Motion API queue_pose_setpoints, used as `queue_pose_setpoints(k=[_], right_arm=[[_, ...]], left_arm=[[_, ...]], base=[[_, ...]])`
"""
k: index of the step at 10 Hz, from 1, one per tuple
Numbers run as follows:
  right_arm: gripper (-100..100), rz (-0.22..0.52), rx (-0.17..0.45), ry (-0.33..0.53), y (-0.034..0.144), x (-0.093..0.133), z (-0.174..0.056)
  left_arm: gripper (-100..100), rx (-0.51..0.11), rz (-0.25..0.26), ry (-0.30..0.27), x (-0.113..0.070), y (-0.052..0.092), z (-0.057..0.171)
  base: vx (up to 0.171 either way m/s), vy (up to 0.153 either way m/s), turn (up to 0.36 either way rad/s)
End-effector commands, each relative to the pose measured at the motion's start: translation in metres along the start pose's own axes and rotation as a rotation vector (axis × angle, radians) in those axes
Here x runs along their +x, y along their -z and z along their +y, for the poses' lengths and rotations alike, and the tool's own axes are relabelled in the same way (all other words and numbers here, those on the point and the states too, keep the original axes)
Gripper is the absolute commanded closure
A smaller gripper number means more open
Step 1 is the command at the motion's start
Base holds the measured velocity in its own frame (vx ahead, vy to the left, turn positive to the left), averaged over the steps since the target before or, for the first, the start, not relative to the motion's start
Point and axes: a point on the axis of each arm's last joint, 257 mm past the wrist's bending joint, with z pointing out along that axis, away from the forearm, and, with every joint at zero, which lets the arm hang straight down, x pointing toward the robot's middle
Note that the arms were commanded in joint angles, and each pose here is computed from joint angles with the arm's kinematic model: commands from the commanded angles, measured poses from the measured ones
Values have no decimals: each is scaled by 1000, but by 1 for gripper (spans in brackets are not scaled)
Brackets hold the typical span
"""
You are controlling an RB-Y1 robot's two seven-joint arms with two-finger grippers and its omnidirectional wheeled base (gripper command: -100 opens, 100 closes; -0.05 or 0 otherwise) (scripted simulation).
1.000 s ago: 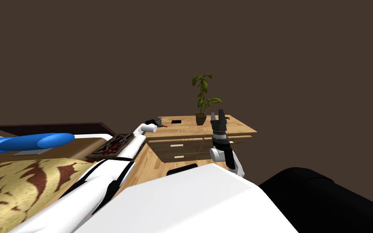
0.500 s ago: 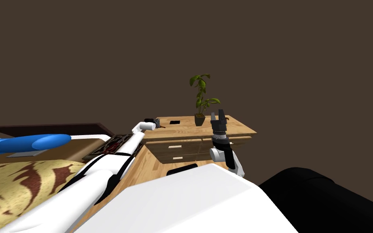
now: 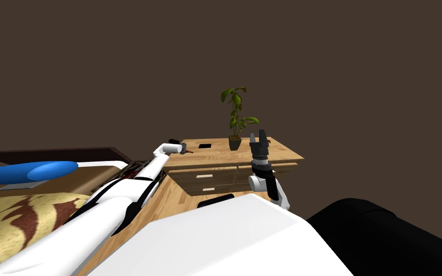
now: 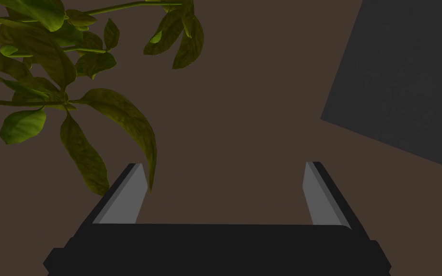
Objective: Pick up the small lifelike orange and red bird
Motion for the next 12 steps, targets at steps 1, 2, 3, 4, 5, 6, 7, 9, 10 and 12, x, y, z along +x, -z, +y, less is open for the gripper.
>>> queue_pose_setpoints(k=[1,2,3,4,5,6,7,9,10,12], right_arm=[[0,0,0,0,0,0,0],[0,0,0,0,0,0,0],[0,0,0,0,0,0,0],[0,0,0,0,0,0,0],[0,0,0,0,0,0,0],[0,0,0,0,0,0,0],[0,0,0,0,0,0,0],[0,0,0,0,0,0,0],[0,0,0,0,0,0,0],[0,0,0,0,0,0,0]], left_arm=[[-100,-48,-14,9,-9,-1,10],[-100,-80,-22,15,-15,-1,17],[-100,-108,-29,21,-20,-2,25],[-100,-130,-34,25,-24,-2,31],[-100,-113,-30,22,-21,-1,26],[0,-118,-31,22,-21,-1,28],[-100,-117,-33,25,-21,-8,38],[-100,-119,-34,25,-22,-7,39],[100,-117,-34,25,-22,-8,39],[100,-119,-34,24,-22,-8,40]], base=[[29,-43,-10],[27,-59,-12],[32,-56,-5],[30,-39,1],[12,-15,2],[0,0,0],[57,10,-27],[60,16,-12],[0,0,0],[0,0,0]])
